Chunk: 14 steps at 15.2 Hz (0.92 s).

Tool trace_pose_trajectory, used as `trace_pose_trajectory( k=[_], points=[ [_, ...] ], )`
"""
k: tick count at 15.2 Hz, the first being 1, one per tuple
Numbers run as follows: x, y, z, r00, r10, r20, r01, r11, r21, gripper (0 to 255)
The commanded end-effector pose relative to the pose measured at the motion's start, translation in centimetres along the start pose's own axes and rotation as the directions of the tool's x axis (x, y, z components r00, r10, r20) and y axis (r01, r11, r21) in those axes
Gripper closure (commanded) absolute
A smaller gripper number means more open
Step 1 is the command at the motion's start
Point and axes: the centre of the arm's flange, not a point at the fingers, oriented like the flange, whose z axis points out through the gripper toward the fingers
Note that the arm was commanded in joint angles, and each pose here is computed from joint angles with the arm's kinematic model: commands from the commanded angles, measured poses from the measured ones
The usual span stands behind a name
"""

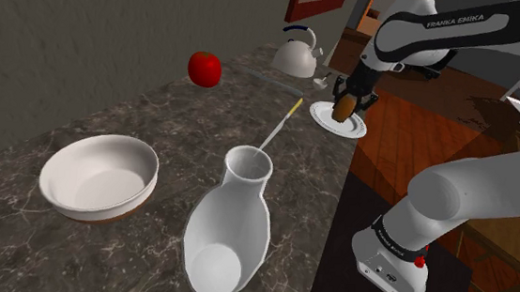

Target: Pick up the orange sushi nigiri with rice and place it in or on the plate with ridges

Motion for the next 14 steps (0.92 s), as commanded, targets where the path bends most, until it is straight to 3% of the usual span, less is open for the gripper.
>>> trace_pose_trajectory(
  k=[1,10,11,14],
  points=[
    [-0.09,-0.01,1.01,1.0,0.0,-0.001,0.0,1.0,0.001,255],
    [-0.1,0.01,1.42,1.0,0.0,-0.001,0.0,1.0,0.001,255],
    [-0.1,0.01,1.42,1.0,0.0,-0.001,0.0,1.0,0.001,0],
    [-0.1,0.01,1.42,1.0,0.0,-0.001,0.0,1.0,0.001,0]
  ],
)
